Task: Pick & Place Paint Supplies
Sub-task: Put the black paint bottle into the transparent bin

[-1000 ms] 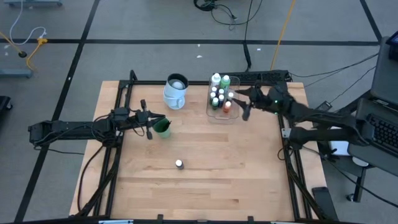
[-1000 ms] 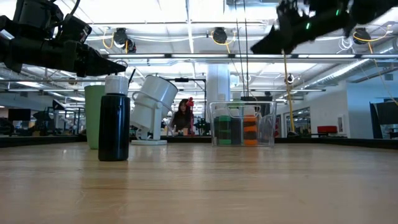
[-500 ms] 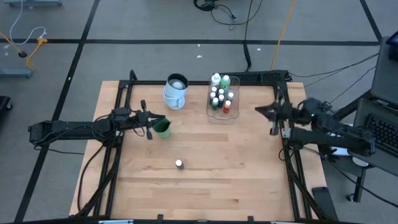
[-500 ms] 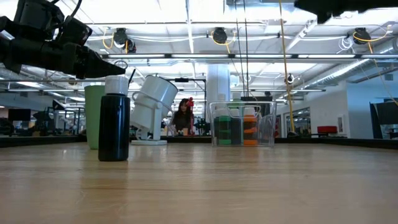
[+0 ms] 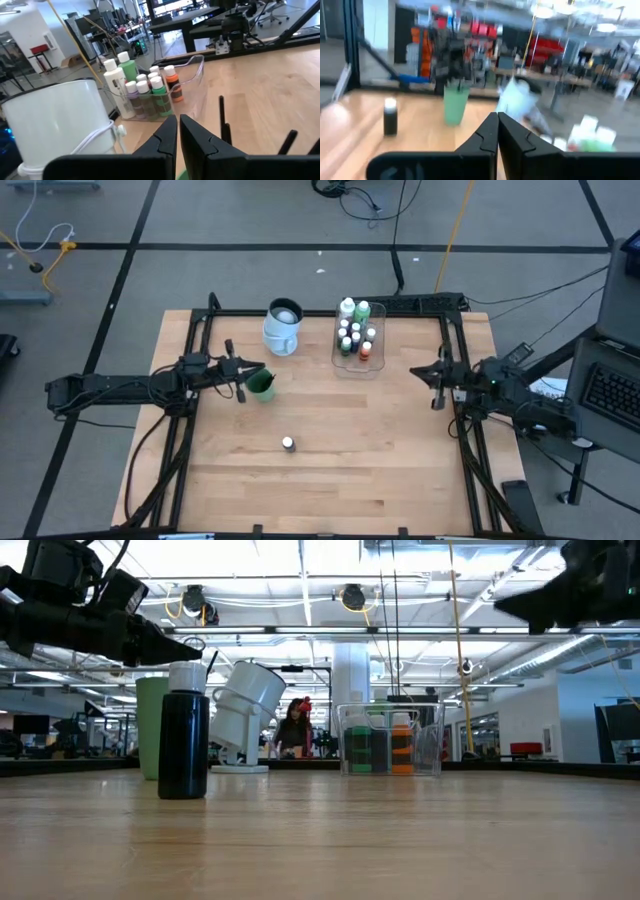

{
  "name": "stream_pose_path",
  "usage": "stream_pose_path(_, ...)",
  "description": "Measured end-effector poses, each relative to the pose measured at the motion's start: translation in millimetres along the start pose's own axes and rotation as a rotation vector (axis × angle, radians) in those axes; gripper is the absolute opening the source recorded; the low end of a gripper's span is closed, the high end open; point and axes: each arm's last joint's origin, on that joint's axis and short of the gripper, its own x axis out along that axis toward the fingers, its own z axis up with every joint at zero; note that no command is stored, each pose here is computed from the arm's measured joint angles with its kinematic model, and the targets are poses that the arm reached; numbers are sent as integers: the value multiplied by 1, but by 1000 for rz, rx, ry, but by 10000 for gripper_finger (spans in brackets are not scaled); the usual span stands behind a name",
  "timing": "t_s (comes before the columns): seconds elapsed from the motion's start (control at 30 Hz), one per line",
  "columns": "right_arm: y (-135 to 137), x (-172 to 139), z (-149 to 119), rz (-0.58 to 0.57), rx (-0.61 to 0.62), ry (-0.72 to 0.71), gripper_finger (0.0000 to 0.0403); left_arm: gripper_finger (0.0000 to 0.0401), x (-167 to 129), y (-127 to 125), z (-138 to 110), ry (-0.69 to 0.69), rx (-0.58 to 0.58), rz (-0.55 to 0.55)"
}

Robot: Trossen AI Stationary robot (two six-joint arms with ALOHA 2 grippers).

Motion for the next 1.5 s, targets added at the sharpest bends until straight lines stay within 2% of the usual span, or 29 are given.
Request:
stream_pose_path(0.07,1,4,-8,1,1,31,1,26,0,0,0,4,0,7)
stream_pose_path(0.17,1,8,-17,-1,-8,-1,1,26,0,0,0,4,-1,15)
stream_pose_path(0.3,5,12,-36,50,-30,-18,1,26,0,1,2,-21,3,22)
stream_pose_path(0.43,3,11,-26,7,-24,-155,0,26,0,2,7,-65,-21,34)
stream_pose_path(0.6,2,12,-28,-31,-45,-137,0,26,-1,5,15,-141,-29,54)
stream_pose_path(0.7,3,12,-30,-26,-74,-110,1,26,1,12,42,-225,-67,72)
stream_pose_path(0.83,2,12,-27,-34,-116,-140,3,26,11,22,101,-218,-86,27)
stream_pose_path(0.93,2,11,-25,-38,-122,-162,3,26,28,16,147,-136,-71,-88)
stream_pose_path(1.07,2,11,-24,-40,-123,-177,3,26,62,-11,191,64,-38,-184)
stream_pose_path(1.2,2,11,-24,-37,-118,-175,4,26,100,-47,206,357,39,-158)
stream_pose_path(1.3,2,11,-24,-34,-98,-171,4,26,124,-76,206,538,152,-228)
stream_pose_path(1.4,2,11,-25,-34,-96,-167,4,26,144,-106,205,624,217,-353)
stream_pose_path(1.5,2,12,-27,-29,-91,-148,4,26,157,-129,209,628,173,-429)
